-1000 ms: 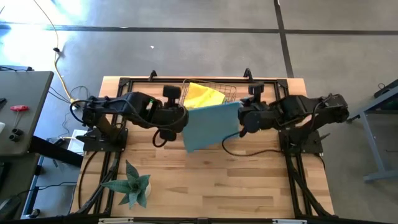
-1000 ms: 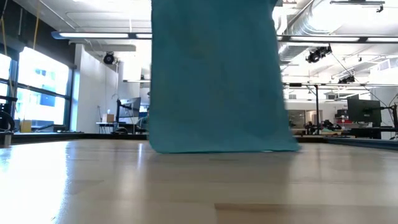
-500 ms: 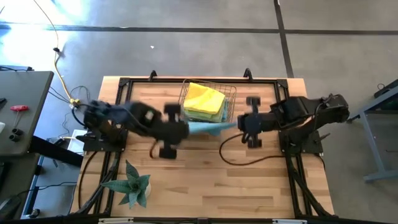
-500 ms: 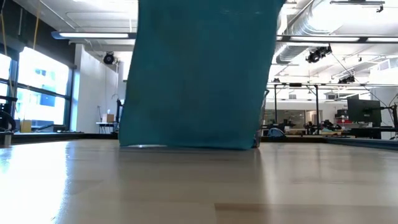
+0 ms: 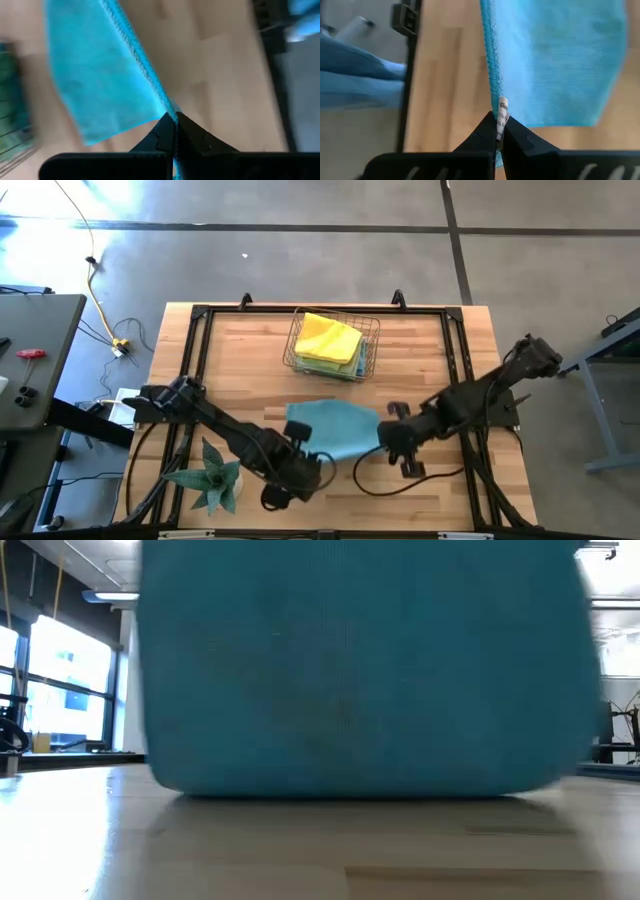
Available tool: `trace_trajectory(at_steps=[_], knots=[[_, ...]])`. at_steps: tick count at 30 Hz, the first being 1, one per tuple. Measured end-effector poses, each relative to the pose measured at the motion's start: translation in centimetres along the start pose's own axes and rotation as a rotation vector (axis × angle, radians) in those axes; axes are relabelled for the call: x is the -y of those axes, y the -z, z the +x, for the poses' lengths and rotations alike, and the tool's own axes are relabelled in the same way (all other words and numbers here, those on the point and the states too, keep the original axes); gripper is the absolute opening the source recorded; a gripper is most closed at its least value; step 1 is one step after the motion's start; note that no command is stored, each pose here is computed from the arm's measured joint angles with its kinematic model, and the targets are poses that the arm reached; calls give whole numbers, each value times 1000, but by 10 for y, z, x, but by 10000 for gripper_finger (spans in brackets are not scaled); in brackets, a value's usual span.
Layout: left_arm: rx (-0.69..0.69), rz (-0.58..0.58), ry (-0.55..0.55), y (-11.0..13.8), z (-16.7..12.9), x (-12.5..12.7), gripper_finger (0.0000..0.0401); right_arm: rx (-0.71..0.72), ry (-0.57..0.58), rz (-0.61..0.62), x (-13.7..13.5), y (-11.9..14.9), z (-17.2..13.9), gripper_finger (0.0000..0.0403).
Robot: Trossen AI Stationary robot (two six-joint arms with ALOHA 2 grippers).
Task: Fold microfiber towels
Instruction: Fold the blue towel
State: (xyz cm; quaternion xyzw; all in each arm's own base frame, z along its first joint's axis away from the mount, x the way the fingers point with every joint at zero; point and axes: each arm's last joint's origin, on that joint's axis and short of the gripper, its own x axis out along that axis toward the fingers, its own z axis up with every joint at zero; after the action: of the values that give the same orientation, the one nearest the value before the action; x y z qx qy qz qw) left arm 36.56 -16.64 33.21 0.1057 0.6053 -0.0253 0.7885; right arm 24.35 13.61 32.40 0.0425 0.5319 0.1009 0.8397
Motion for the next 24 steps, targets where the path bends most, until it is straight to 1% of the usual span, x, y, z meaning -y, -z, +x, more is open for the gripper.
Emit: trace_trajectory(at_steps=[4,6,8,11,17,20,24], knots=[[42,7,117,-6,3,13,0,26,-100,71,-14,10,25,0],[61,14,141,-8,4,20,0,47,-146,102,-23,15,34,0],[82,19,146,-12,9,25,0,50,-169,133,-28,21,42,0],[66,29,139,-16,22,32,0,66,-189,178,-36,29,50,0],[-13,42,145,-21,55,41,0,87,-234,218,-48,39,58,0],[-15,42,159,-23,59,43,0,93,-247,217,-50,46,66,0],[-20,42,168,-24,63,44,0,80,-220,242,-44,58,87,0]])
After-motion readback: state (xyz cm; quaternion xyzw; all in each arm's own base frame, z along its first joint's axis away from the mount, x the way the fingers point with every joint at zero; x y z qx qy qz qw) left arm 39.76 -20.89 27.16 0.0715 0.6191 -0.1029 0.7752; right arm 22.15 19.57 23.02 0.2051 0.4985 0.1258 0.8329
